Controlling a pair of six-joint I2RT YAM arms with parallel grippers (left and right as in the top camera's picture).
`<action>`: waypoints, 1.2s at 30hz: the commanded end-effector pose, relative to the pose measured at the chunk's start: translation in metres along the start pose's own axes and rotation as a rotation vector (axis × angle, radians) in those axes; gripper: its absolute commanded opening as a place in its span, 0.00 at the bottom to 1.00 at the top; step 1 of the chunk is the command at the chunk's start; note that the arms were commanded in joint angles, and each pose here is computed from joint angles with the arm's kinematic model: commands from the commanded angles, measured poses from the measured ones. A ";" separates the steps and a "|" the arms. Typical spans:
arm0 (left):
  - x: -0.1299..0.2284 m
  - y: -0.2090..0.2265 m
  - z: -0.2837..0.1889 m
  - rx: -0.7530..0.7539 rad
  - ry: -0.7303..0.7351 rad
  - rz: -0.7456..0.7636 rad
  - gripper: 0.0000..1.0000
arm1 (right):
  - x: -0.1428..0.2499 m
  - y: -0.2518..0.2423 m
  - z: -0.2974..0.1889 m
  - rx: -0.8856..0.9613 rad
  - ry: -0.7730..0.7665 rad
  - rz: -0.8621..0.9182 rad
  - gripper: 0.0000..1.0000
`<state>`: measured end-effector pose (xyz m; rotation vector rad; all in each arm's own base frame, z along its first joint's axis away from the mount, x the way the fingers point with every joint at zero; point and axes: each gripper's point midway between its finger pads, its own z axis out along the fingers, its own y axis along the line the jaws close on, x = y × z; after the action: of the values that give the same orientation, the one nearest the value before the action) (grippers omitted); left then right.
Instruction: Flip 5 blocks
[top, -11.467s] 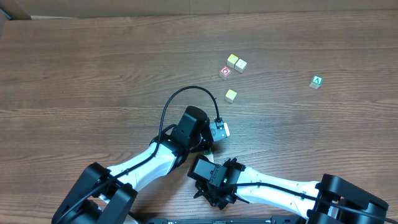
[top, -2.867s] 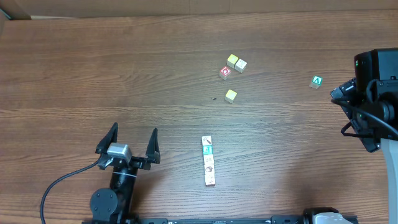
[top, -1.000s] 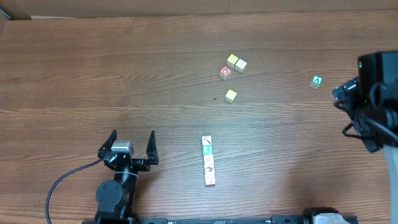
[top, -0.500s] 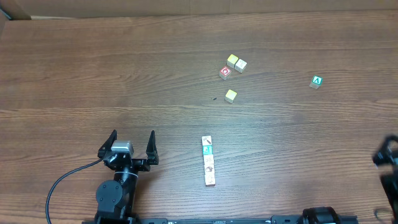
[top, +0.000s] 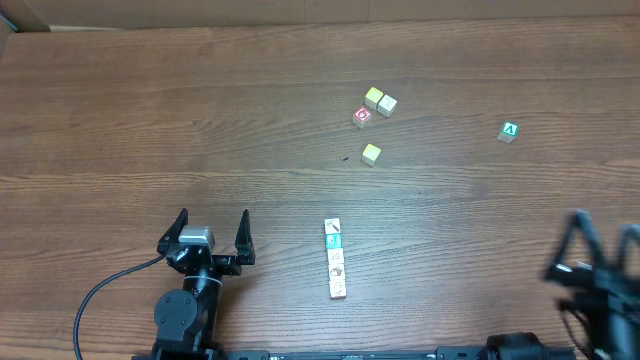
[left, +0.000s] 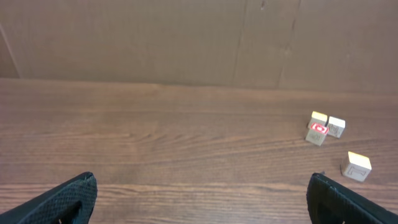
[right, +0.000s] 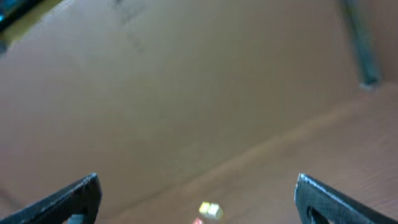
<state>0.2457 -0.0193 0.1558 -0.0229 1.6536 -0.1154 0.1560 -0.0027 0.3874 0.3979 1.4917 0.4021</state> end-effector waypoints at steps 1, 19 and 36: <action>-0.001 0.002 0.000 -0.007 -0.010 0.022 1.00 | 0.055 0.010 0.018 -0.178 0.075 -0.133 1.00; -0.001 0.002 0.000 -0.007 -0.010 0.022 1.00 | 0.158 0.007 0.051 -0.488 -0.026 -0.511 1.00; -0.001 0.002 0.000 -0.007 -0.010 0.022 1.00 | 0.194 -0.051 0.076 -0.249 0.047 -0.258 1.00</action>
<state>0.2456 -0.0193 0.1557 -0.0228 1.6540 -0.1154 0.2374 0.0588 0.1985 -0.1174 1.4959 0.3756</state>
